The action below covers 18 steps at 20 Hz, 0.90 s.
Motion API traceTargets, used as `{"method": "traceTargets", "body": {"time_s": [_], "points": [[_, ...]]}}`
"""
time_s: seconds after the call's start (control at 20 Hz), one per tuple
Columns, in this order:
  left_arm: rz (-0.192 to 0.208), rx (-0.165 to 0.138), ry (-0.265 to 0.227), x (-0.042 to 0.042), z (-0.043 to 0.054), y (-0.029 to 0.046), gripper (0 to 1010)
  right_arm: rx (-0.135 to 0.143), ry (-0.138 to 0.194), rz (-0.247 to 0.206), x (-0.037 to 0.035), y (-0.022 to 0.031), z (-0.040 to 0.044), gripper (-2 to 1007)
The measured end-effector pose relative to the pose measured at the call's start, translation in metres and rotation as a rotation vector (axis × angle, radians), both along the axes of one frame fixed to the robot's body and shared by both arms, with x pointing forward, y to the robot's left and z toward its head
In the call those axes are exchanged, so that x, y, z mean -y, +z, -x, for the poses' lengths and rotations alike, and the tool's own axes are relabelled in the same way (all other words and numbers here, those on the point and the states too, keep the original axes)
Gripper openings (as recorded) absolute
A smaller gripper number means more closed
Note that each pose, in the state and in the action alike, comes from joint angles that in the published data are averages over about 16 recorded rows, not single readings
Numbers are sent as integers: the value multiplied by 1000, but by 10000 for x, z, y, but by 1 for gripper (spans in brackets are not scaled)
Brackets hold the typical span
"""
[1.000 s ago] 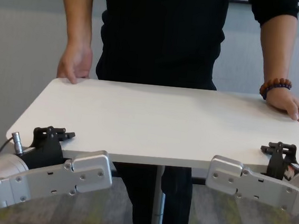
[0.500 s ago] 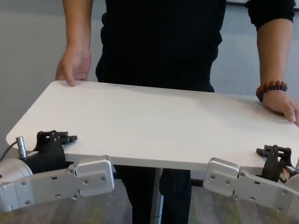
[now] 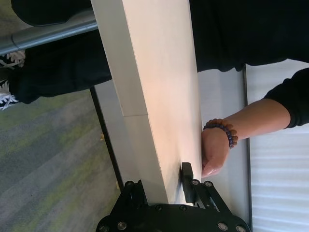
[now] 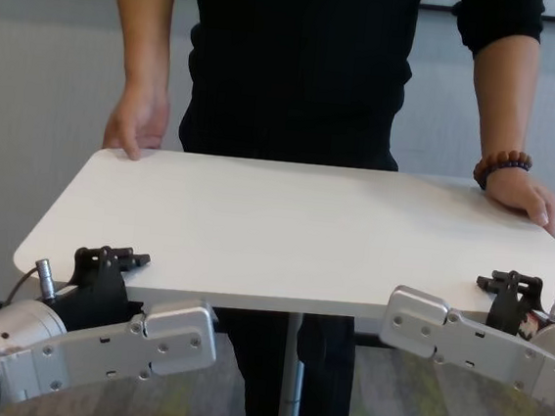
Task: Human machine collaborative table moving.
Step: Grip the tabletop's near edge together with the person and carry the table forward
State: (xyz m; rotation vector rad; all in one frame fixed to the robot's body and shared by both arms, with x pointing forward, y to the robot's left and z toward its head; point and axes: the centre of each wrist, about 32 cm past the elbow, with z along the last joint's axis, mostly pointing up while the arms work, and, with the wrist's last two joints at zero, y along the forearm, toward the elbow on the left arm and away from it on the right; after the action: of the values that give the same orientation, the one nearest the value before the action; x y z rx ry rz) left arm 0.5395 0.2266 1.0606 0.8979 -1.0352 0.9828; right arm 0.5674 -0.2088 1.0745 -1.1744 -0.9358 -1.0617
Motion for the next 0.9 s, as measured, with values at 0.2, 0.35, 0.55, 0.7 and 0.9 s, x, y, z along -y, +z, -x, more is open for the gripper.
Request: {"method": "traceTargets", "body": {"time_s": [0.2,0.35,0.55,0.7,0.9], "points": [[-1,-1,-1,1,2,1,335,-2,-1,-2,-1,-1,1,338],[-2,-2,0,2,2,5,335,-3,1,1,-1,1,2,338],[-3,-3,1,1,3,8,335,-4,2,5,-1,3,4,338],[-4,-3,2,1,3,11,335,-5,4,7,-1,4,5,338],[-5,-3,3,0,3,12,335,-5,4,9,-1,5,5,338]]}}
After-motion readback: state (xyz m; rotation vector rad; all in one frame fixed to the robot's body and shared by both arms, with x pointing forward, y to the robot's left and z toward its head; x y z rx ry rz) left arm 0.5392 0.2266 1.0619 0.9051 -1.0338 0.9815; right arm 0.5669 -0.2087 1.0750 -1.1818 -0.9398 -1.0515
